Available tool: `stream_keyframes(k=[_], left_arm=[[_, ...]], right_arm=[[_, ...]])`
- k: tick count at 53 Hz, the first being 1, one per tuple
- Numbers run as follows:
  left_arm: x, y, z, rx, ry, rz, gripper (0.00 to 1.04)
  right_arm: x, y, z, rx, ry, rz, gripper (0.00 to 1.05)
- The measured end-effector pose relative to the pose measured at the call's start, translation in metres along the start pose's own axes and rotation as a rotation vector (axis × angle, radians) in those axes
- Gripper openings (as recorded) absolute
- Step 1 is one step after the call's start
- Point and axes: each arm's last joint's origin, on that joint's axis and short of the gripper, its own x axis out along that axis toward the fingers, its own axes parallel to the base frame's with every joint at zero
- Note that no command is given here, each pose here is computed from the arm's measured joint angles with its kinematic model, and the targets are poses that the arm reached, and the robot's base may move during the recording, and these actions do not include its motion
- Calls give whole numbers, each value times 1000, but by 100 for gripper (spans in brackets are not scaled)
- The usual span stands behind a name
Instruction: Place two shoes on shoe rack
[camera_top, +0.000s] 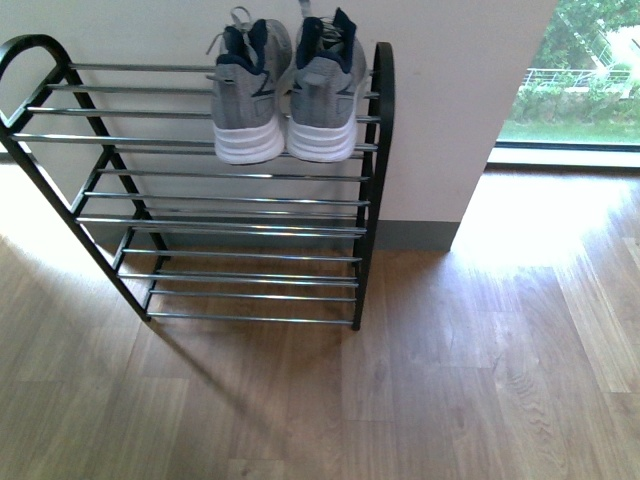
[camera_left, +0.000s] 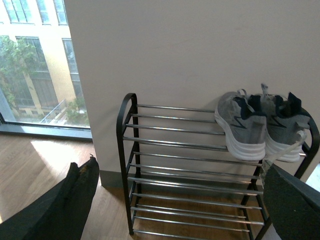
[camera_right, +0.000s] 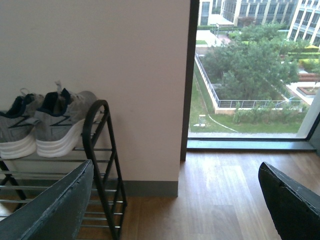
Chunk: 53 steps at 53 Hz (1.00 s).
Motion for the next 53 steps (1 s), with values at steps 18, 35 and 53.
stream_keyframes(k=[18,35,53], left_arm=[[0,0,0,0,0,-2,95],[0,0,0,0,0,-2,95],[0,0,0,0,0,-3,95]], right_arm=[[0,0,0,0,0,-3,96],[0,0,0,0,0,-3,96],[0,0,0,0,0,-3,96]])
